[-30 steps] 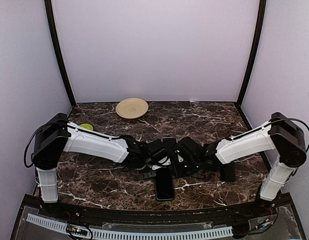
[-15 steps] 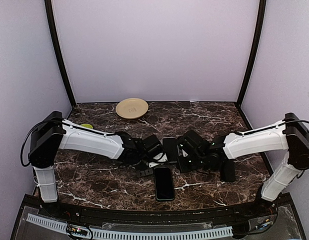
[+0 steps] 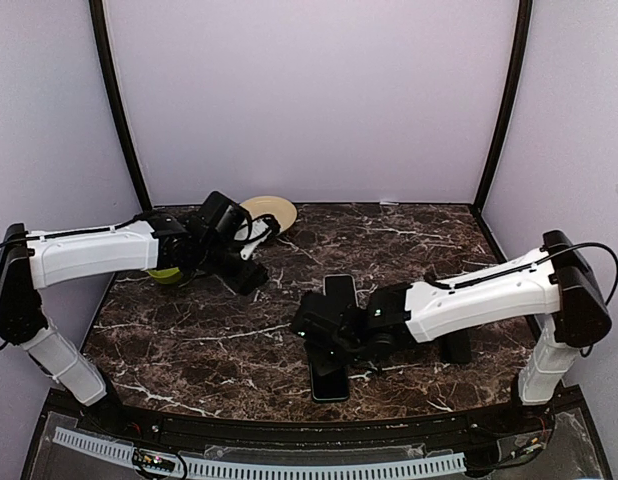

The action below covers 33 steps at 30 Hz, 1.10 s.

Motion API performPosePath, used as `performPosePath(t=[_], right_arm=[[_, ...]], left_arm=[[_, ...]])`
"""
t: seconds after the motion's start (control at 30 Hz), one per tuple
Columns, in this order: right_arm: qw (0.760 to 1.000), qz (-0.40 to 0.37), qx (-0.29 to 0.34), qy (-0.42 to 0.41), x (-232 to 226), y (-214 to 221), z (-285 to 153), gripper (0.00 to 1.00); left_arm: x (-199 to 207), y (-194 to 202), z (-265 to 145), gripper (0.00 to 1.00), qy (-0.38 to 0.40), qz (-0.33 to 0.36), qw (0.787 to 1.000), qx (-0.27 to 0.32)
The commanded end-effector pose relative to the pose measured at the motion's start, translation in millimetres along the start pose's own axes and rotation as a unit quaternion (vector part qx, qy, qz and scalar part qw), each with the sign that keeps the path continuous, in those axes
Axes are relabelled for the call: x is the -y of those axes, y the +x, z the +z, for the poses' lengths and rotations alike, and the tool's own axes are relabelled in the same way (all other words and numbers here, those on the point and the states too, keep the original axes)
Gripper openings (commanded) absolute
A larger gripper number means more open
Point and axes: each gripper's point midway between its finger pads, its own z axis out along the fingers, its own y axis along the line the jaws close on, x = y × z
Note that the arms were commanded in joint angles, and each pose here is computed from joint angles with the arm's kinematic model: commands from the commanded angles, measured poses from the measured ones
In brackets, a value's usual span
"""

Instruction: Put the phone into the phone case

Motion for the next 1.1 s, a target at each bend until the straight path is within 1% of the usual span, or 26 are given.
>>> performPosePath(t=[0.0,0.13,0.27,0.4,0.57,0.83,0.93,1.07], right_arm=[[0.997,-0.034,-0.038,0.06,-11.0,28.6,5.0,0.35],[0.993,-0.051,-0.066,0.084,-22.4,41.8,9.8,0.33],[0.991,-0.057,-0.084,0.082,-32.6,52.3,14.3,0.3],[0.988,-0.057,-0.119,0.083,-32.1,70.8,23.0,0.26],[0.978,-0.06,-0.178,0.091,-21.8,103.0,34.0,0.2],[0.962,-0.066,-0.249,0.087,-2.2,148.7,44.3,0.17],[0.959,-0.053,-0.269,0.074,8.5,164.1,48.1,0.17],[0.958,-0.045,-0.276,0.071,18.3,166.7,54.6,0.16]], left_arm=[[-12.7,-10.8,-17.2,0.69,-0.002,-0.024,0.998,0.051],[-14.8,-6.8,-24.2,0.7,-0.004,-0.028,0.997,0.069],[-14.3,-2.9,-25.4,0.7,-0.005,-0.024,0.997,0.072],[-15.0,-5.0,-31.2,0.71,-0.005,-0.025,0.996,0.08],[-16.8,-5.2,-34.9,0.72,-0.01,-0.023,0.996,0.086],[-18.9,-3.9,-33.7,0.72,-0.016,-0.021,0.996,0.085],[-19.0,-4.0,-33.2,0.73,-0.017,-0.02,0.996,0.084],[-18.7,-2.5,-31.0,0.73,-0.017,-0.019,0.996,0.081]])
